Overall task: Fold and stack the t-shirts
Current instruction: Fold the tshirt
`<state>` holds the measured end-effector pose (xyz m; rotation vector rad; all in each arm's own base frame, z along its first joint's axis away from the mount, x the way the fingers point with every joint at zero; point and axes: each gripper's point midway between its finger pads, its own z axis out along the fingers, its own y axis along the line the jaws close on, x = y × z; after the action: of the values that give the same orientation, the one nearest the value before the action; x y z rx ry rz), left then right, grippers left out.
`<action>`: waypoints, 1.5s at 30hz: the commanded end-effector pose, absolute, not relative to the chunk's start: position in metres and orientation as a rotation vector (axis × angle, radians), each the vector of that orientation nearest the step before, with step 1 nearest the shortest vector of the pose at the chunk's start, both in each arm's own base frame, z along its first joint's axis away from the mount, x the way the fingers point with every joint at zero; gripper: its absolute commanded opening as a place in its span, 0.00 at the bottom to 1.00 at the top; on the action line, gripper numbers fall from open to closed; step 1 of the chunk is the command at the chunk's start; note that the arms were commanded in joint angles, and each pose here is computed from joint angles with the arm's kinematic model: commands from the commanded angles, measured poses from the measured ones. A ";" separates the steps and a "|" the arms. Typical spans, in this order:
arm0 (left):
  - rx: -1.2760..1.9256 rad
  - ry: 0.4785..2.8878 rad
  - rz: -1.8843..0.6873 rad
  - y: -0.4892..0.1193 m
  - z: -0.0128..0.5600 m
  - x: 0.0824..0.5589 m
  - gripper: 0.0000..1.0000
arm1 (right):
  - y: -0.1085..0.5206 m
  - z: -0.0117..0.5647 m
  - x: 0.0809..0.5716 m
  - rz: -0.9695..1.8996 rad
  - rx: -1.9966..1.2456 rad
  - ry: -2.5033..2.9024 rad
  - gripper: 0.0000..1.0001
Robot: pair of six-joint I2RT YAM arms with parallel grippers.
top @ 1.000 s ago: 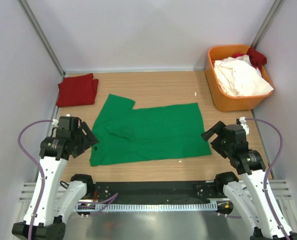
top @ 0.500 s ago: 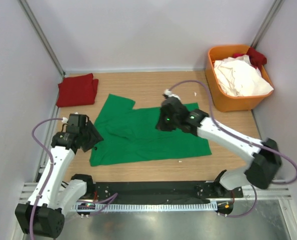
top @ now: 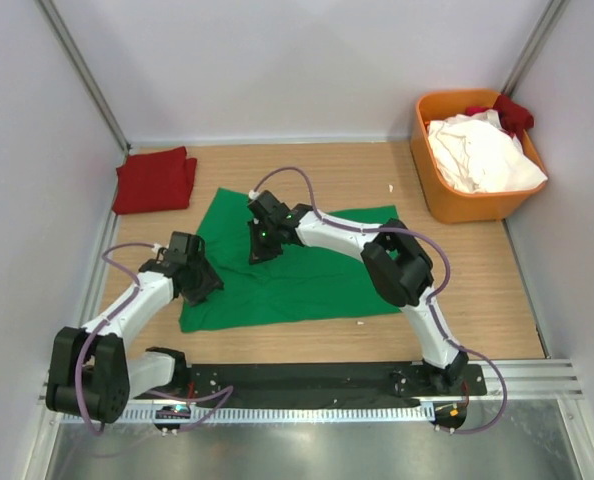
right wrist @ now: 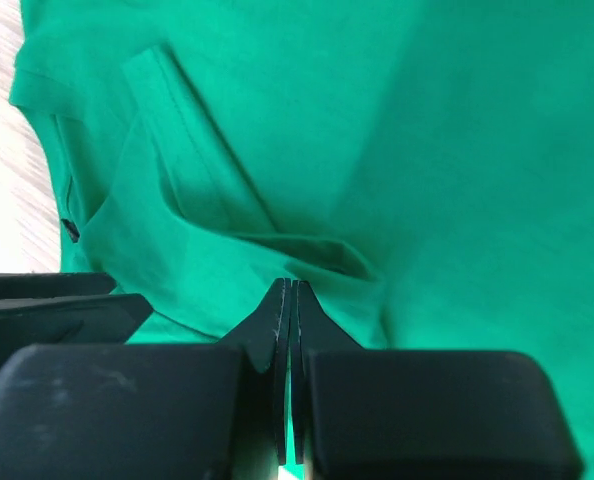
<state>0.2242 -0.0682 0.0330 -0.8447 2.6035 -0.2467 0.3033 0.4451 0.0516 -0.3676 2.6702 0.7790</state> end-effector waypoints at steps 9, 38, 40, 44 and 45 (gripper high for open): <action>-0.834 2.552 -0.177 -0.057 0.022 0.226 0.54 | 0.450 0.048 0.323 0.760 -0.411 2.645 0.01; -0.866 2.564 -0.091 -0.046 0.015 0.216 0.53 | 0.420 0.080 0.342 0.950 -0.346 2.577 0.47; -0.864 2.564 -0.091 -0.046 0.015 0.216 0.53 | 0.425 0.076 0.338 0.958 -0.354 2.584 0.45; -0.862 2.563 -0.090 -0.046 0.015 0.216 0.53 | 0.432 0.065 0.332 0.963 -0.371 2.602 0.43; -0.864 2.561 -0.090 -0.046 0.015 0.216 0.53 | 0.434 0.065 0.332 0.967 -0.374 2.601 0.43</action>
<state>0.2235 -0.0547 0.0214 -0.8496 2.5527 -0.1620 0.3344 0.4196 0.0560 -0.3531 2.6343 0.9010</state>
